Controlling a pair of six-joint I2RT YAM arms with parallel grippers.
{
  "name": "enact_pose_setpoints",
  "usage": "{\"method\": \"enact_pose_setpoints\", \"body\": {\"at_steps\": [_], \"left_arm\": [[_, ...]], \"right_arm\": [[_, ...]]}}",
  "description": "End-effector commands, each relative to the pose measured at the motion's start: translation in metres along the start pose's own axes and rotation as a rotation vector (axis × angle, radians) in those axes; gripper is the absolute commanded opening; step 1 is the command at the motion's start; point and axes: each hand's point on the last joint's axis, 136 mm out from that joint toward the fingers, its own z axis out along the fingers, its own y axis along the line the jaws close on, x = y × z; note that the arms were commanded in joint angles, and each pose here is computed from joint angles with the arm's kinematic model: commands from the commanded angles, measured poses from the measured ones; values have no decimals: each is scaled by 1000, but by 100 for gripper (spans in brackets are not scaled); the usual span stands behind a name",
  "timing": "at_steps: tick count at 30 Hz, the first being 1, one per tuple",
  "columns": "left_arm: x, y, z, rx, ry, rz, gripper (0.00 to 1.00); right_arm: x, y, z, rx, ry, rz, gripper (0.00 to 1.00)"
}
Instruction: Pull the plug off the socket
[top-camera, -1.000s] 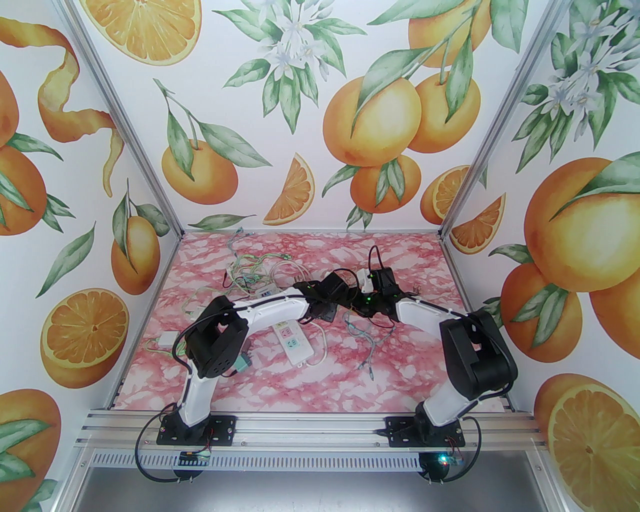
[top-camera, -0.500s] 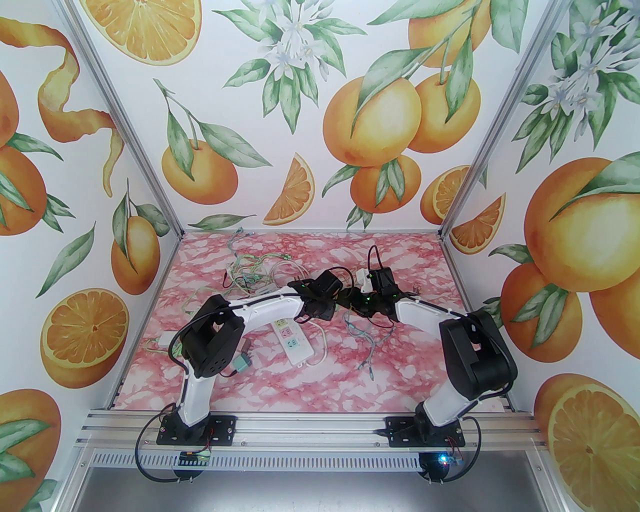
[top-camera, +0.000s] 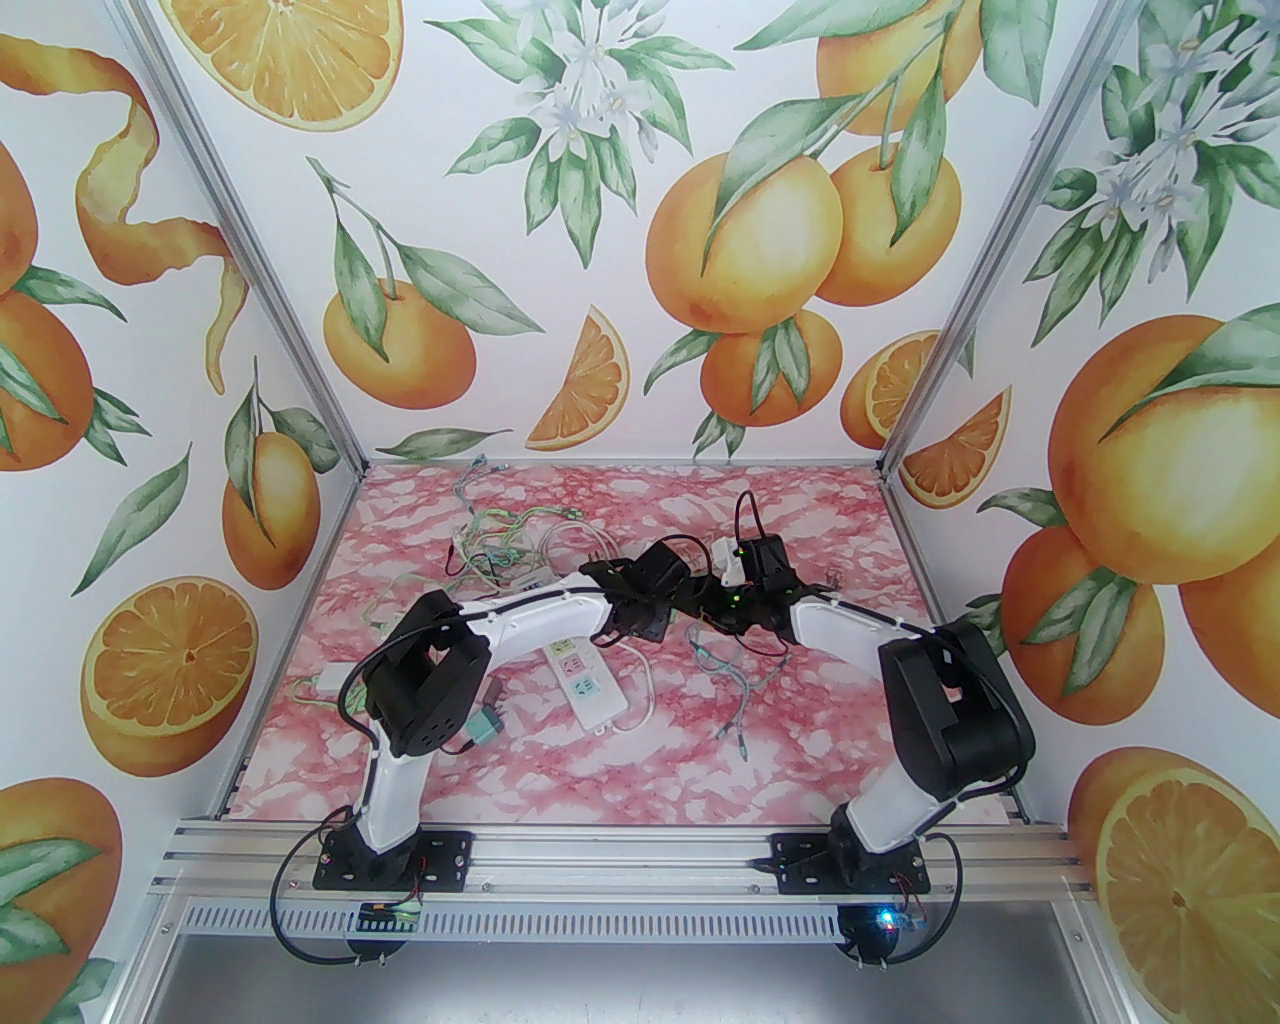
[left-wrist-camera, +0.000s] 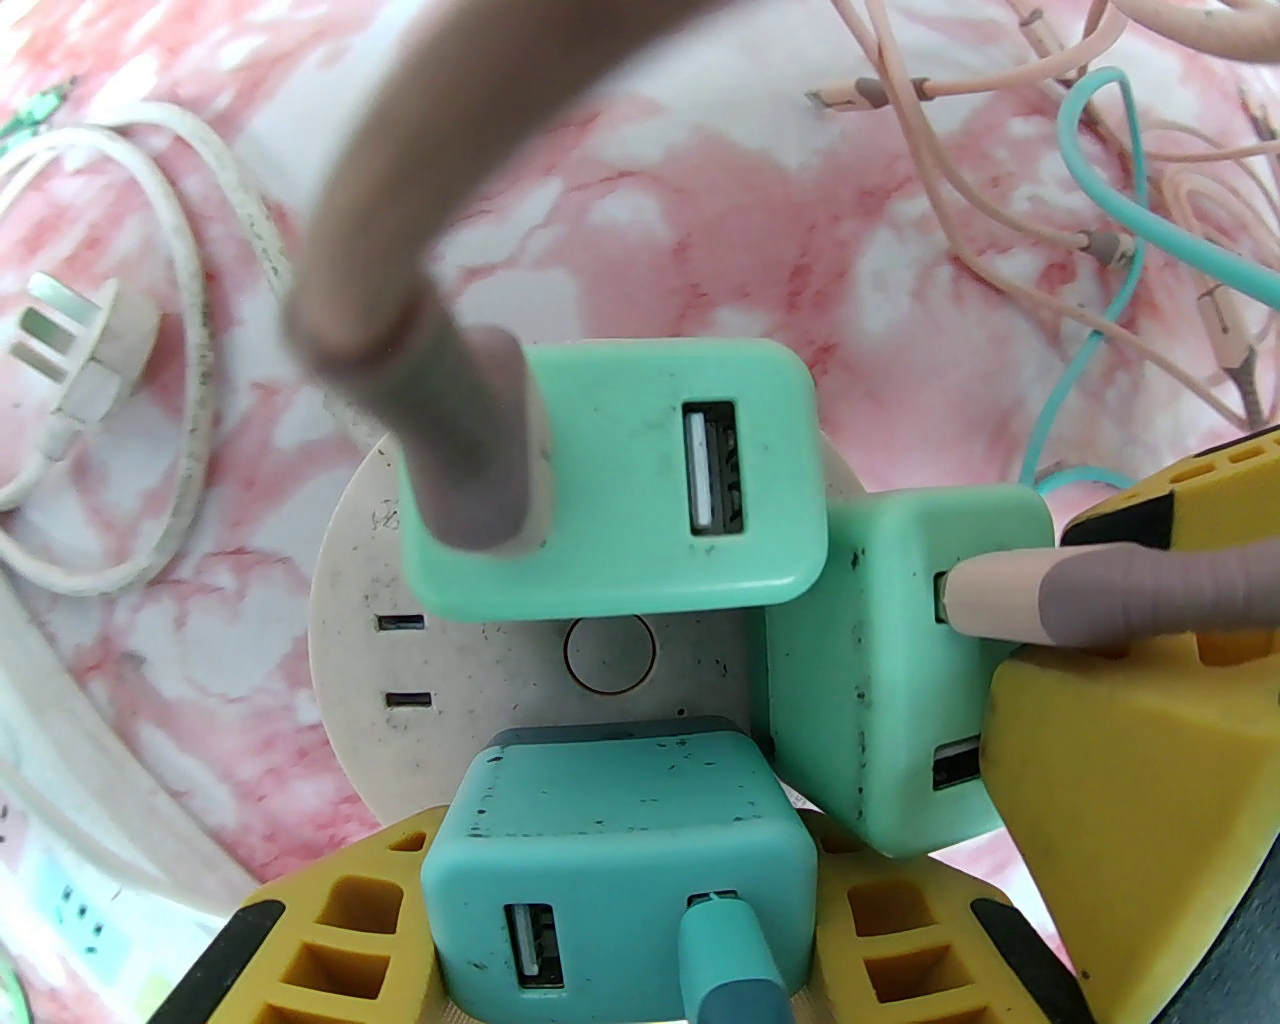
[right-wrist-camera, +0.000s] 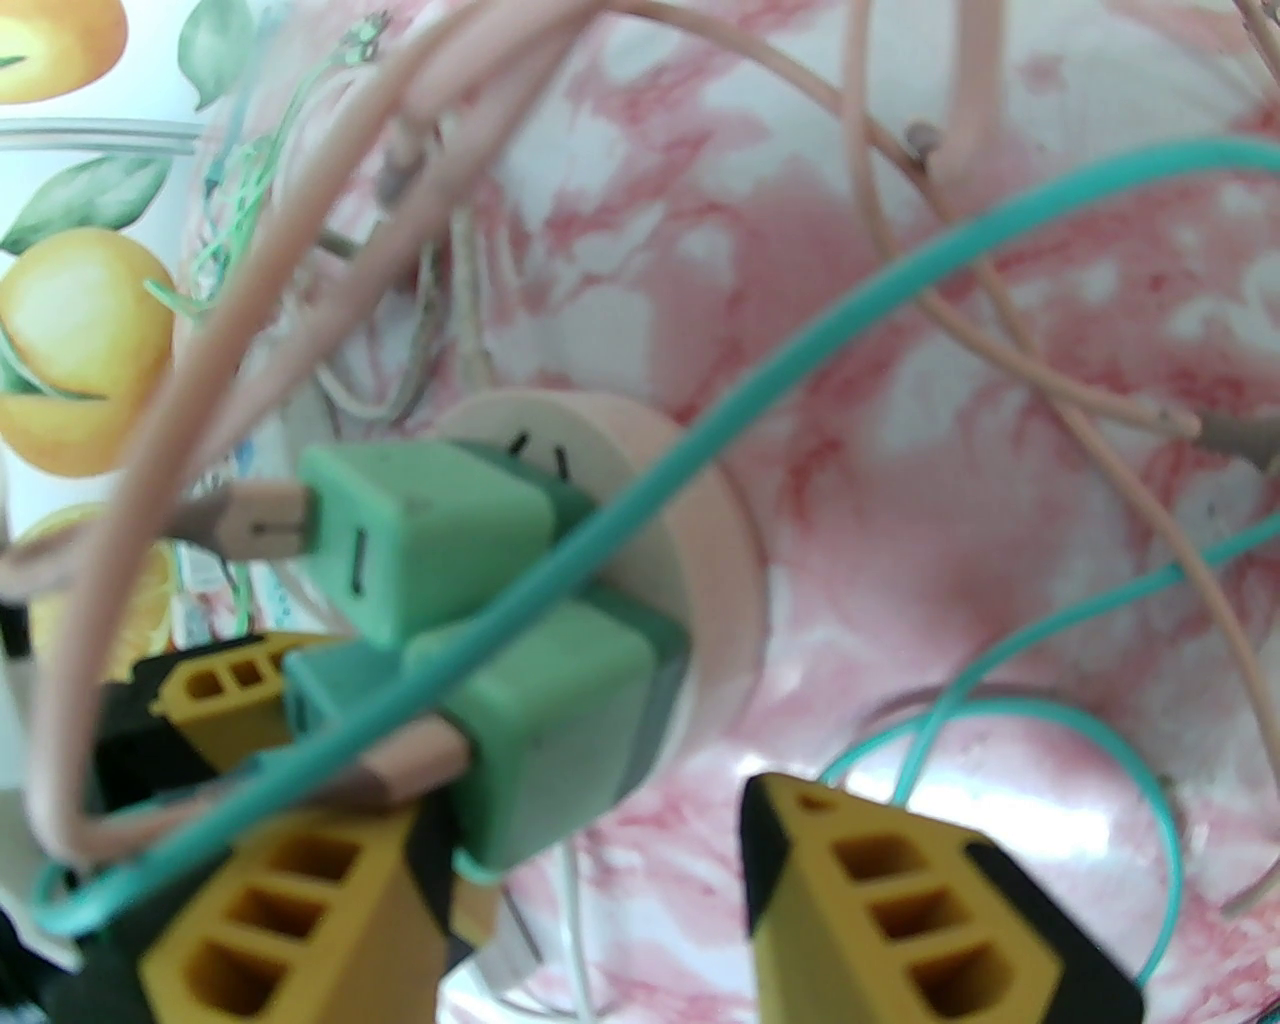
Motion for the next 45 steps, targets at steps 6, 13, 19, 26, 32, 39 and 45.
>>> {"method": "enact_pose_setpoints", "body": {"at_steps": [6,13,19,26,32,39,45], "left_arm": [[-27,-23,-22,29,-89,41,34],[-29,-28,-24,66,-91,17,34],[-33,-21,-25,151,-97,-85,34],[-32,-19,-24,187,-92,-124,33],[-31,-22,-25,142,-94,-63,33],[-26,-35,-25,60,-90,55,33],[-23,-41,-25,56,-90,65,33]], "right_arm": [[50,-59,9,229,143,83,51],[51,-59,10,236,151,77,51],[50,-58,10,238,149,70,51],[51,-58,9,238,152,70,51],[54,-59,9,239,158,69,51],[57,-61,8,243,167,67,51],[59,-61,8,249,173,62,51]]}}
